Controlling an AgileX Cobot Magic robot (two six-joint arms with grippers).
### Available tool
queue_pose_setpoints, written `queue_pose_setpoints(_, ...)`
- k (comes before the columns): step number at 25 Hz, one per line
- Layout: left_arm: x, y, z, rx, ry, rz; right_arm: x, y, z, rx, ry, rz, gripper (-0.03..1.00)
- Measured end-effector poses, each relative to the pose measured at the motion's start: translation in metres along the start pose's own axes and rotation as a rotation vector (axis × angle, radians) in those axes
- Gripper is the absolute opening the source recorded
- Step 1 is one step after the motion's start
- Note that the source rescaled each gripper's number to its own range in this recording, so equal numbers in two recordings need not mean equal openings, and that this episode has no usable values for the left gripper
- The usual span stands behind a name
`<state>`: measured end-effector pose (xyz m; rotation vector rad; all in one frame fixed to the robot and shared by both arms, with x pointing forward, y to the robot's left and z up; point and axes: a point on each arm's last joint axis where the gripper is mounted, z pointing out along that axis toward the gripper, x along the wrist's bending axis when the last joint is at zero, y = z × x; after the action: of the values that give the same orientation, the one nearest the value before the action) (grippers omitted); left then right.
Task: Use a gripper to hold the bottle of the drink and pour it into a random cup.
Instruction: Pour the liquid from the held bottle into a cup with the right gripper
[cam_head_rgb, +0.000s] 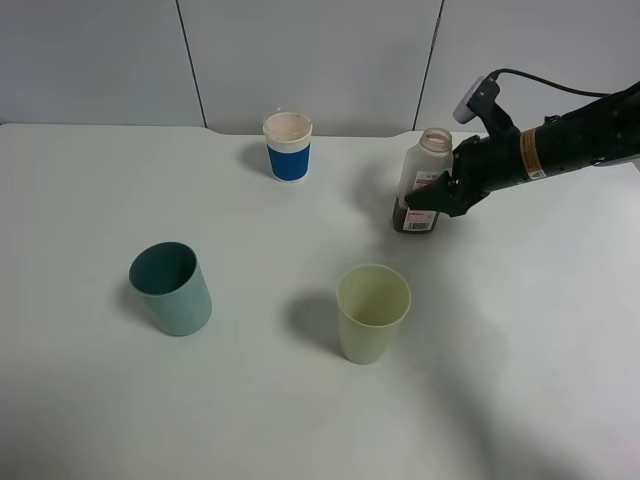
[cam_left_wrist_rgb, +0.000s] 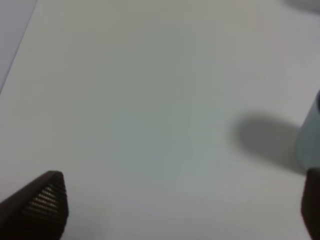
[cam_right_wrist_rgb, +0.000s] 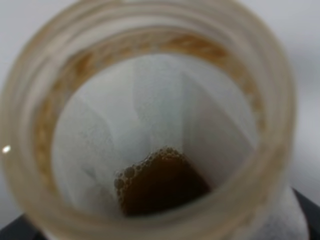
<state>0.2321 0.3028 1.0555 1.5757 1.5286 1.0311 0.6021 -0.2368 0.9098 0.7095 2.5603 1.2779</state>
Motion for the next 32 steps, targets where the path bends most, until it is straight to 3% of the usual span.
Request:
queue_pose_setpoints(19, 0.0000, 0.0000, 0.0000, 0.000, 0.000, 0.000, 0.0028, 0.0019, 0.0024, -0.001, 0.011, 0.048, 0.38)
queue_pose_setpoints(21, 0.0000, 0.0000, 0.0000, 0.000, 0.000, 0.000, 0.0028, 0.0019, 0.0024, -0.001, 0.011, 0.048, 0.43)
queue_pose_setpoints(25, 0.0000, 0.0000, 0.0000, 0.000, 0.000, 0.000, 0.0026, 0.0018, 0.0024, 0.000, 0.010, 0.048, 0.64)
queue_pose_setpoints(32, 0.0000, 0.0000, 0.0000, 0.000, 0.000, 0.000, 0.0019, 0.0014, 0.0024, 0.005, 0.002, -0.042, 0.70)
